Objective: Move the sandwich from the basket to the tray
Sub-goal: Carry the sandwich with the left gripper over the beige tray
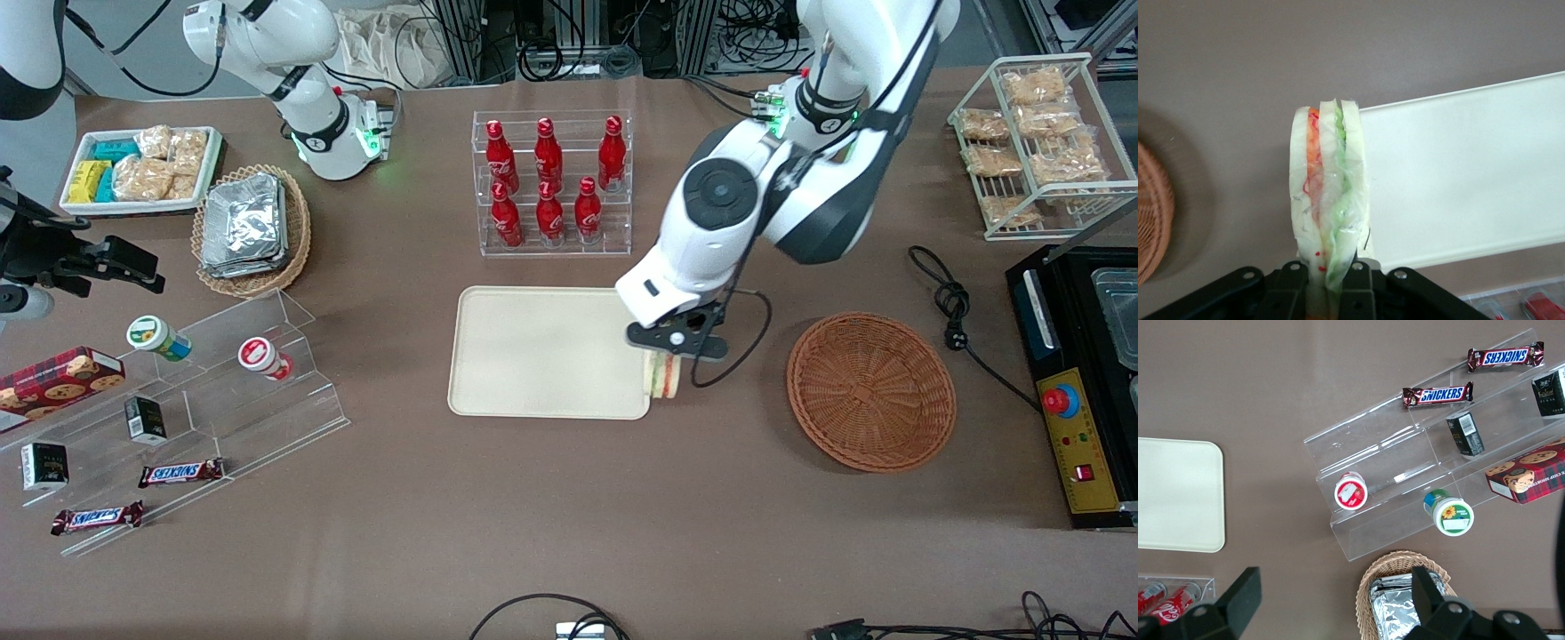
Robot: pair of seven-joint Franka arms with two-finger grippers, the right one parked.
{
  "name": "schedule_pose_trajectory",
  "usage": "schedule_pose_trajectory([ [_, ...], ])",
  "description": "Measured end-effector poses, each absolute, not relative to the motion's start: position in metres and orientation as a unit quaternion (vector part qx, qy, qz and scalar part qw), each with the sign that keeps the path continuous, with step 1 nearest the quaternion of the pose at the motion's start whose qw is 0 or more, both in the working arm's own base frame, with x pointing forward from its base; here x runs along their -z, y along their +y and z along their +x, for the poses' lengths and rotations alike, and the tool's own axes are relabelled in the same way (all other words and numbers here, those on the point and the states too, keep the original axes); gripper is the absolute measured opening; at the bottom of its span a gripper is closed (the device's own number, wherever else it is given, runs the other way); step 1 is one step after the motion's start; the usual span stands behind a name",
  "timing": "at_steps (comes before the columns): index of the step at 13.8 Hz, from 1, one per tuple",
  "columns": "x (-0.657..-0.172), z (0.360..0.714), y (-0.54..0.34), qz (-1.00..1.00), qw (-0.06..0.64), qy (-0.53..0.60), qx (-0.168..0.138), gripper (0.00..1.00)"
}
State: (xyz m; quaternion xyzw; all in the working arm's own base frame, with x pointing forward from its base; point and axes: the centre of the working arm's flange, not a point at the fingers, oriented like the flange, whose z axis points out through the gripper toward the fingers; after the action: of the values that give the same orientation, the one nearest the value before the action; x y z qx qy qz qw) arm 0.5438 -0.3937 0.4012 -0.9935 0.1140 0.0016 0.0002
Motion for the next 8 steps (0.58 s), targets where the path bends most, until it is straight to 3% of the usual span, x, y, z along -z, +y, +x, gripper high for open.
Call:
schedule_pose_trajectory([
  [5, -0.291, 0.539, -0.430, -0.995, 0.019, 0.093, 0.002, 0.17],
  [8, -0.255, 0.525, -0.447, -0.995, 0.034, 0.089, -0.002, 0.17],
])
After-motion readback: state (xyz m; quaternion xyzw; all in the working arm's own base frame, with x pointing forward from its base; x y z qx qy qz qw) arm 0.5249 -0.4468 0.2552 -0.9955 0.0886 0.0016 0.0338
